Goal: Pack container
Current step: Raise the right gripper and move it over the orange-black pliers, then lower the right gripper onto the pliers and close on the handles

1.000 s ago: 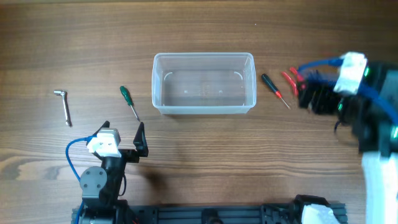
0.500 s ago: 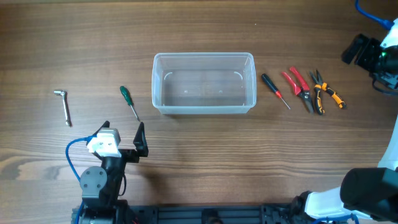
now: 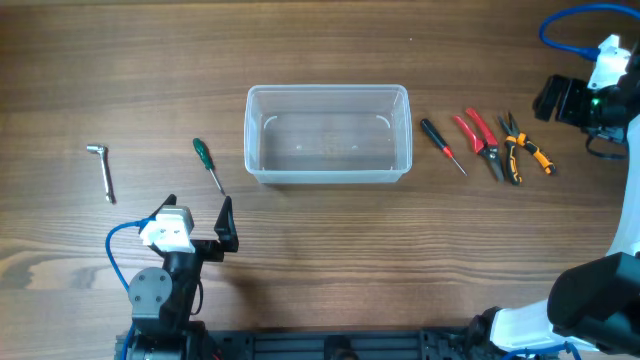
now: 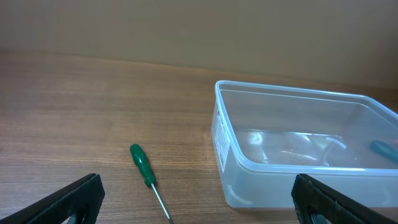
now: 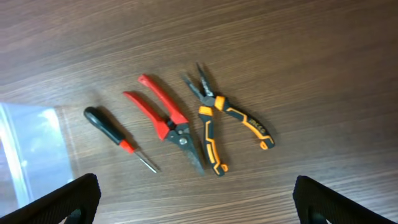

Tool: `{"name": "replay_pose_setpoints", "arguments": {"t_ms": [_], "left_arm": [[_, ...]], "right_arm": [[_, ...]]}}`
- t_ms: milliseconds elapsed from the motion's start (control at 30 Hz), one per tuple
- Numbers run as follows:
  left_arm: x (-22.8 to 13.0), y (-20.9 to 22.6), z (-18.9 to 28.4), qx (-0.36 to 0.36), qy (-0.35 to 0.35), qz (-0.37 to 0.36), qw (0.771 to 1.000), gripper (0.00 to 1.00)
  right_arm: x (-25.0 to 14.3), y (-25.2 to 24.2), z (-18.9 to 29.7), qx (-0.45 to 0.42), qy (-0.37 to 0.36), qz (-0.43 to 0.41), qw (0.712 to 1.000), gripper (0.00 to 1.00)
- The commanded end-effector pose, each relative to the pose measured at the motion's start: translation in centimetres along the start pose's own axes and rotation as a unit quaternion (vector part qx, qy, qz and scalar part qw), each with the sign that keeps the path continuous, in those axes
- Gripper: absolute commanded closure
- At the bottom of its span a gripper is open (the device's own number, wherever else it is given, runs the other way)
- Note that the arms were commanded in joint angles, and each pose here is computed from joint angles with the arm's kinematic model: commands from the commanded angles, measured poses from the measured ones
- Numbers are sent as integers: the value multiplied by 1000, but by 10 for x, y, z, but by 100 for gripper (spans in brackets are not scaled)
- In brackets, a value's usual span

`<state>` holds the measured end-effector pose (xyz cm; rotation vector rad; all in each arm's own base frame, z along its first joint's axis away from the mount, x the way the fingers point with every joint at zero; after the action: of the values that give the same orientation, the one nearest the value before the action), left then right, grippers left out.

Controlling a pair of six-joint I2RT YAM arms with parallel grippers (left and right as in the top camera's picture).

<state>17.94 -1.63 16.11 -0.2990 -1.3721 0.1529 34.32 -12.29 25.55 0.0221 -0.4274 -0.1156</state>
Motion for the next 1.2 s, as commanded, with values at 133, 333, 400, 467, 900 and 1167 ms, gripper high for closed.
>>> {"name": "replay_pose_setpoints", "arguments": {"t_ms": [133, 333, 400, 467, 900, 1167], "left_arm": [[-2, -3, 0, -12, 3, 2, 1000, 0], [-2, -3, 0, -12, 3, 2, 1000, 0], [-2, -3, 0, -12, 3, 2, 1000, 0], [-2, -3, 0, -12, 3, 2, 1000, 0], [-2, -3, 0, -12, 3, 2, 1000, 0], [-2, -3, 0, -12, 3, 2, 1000, 0]], "right_arm": [[-19, 21, -19, 11, 51, 97, 994, 0], [-42, 27, -43, 7, 95, 93, 991, 0], [-44, 27, -47, 3, 97, 46, 994, 0], [-39, 26, -48, -4, 83, 6, 996, 0], [-41, -18, -73, -82, 103, -27, 991, 0], [-19, -54, -74, -66, 30, 132, 989, 0]]}}
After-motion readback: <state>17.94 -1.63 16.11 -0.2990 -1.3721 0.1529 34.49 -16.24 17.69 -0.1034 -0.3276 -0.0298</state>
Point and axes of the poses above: each gripper's point midway between its finger pads, its own z axis back along the fingers, its own y axis along the line the jaws close on, x = y × z, the point moved 6 cm from there along z, back along the fingers, and after that the axes turned 8 degrees about z, right-handed, at the moved point
